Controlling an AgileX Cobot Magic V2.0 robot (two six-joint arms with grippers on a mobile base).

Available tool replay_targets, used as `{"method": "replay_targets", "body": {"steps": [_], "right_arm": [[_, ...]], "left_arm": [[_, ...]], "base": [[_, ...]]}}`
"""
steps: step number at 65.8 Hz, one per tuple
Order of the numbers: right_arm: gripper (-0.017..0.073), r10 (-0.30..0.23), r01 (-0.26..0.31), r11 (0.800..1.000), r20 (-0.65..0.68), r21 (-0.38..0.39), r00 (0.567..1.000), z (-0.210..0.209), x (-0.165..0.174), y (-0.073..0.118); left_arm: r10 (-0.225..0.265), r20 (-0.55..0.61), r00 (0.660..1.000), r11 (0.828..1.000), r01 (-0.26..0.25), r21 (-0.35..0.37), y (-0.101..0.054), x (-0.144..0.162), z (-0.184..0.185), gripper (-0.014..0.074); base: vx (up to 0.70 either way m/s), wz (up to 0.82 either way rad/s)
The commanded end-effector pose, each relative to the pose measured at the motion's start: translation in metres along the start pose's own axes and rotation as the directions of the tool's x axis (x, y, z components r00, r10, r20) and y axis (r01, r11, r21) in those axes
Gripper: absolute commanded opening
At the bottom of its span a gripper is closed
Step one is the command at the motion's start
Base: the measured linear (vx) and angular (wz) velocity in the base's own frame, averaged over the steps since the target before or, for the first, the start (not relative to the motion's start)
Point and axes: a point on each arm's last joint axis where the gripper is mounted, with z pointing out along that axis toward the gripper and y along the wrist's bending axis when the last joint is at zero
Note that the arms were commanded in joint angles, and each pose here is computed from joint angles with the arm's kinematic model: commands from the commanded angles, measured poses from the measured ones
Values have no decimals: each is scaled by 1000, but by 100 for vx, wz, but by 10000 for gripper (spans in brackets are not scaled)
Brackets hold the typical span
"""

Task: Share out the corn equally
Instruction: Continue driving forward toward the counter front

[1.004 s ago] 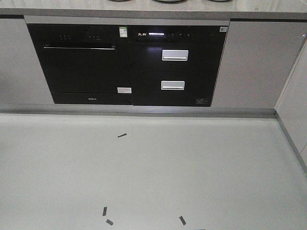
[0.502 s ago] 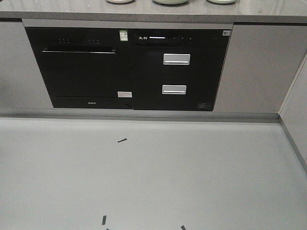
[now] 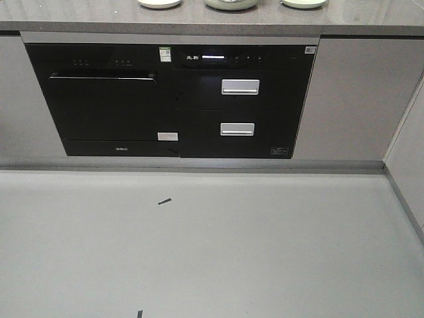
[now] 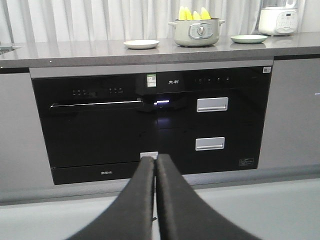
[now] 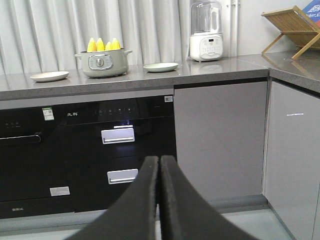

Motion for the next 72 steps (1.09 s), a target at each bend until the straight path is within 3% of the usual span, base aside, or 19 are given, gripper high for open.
{"method": "replay_targets", "body": {"steps": [1, 72], "right_arm": [[-3, -12, 11, 1000, 69, 11, 998, 0, -4, -1], [-3, -12, 11, 1000, 69, 11, 998, 0, -4, -1]], "left_arm": [[-10, 72, 997, 1000, 10, 3, 0, -2, -1, -6], [-10, 72, 997, 1000, 10, 3, 0, -2, -1, -6]], "base": [[8, -4], [8, -3]]}}
